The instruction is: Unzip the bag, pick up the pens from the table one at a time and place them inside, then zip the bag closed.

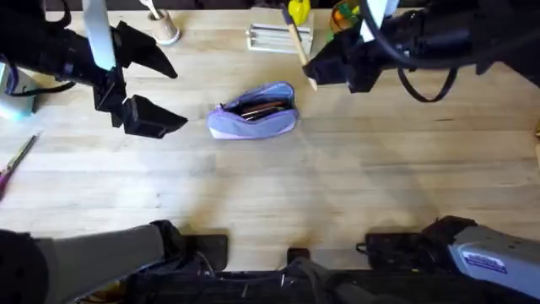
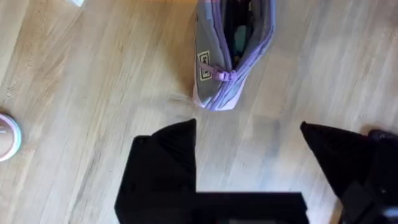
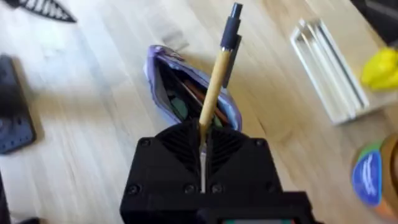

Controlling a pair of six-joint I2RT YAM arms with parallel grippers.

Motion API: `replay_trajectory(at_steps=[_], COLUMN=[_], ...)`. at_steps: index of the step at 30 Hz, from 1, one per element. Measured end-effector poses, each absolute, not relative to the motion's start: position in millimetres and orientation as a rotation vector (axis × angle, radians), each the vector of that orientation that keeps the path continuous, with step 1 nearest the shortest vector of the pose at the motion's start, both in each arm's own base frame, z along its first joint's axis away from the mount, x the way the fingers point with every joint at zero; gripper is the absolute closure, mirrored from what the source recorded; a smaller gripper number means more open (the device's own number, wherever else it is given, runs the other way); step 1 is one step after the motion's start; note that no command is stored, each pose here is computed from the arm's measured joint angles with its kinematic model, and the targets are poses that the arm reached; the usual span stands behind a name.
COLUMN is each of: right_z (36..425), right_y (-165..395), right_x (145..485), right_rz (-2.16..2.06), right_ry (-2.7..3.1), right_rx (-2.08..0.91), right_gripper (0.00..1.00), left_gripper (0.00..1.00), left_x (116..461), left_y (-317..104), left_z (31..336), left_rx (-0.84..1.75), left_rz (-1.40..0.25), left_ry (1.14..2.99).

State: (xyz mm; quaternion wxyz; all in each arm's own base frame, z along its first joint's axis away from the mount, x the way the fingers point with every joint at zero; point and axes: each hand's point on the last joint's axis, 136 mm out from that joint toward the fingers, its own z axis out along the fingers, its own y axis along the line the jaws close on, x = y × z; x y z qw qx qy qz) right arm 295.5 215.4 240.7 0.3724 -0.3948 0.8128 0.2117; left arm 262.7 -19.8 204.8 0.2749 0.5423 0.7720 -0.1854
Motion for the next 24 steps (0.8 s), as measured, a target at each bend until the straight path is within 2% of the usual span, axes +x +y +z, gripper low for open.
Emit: replay_trajectory(at_steps=[8, 18, 24], right_z=[233.0, 139.7, 108.6], right_y=[259.7, 272.1, 272.3], right_x=[273.3, 289.6, 300.3], right_rz=[0.534, 0.45, 0.397], right_ry=[1.554, 1.337, 1.282], right_rx=[-1.615, -2.002, -2.092], right_gripper=[0.968, 0.97, 0.97], left_gripper=[0.007, 0.007, 0.007], left_x=[262.7, 262.7, 262.7], left_y=[-19.8, -19.8, -19.8], left_z=[204.9, 204.8, 204.9], left_rx=[1.458, 1.458, 1.458], left_rz=[-0.498, -0.498, -0.498], left_ry=[2.075, 2.075, 2.075])
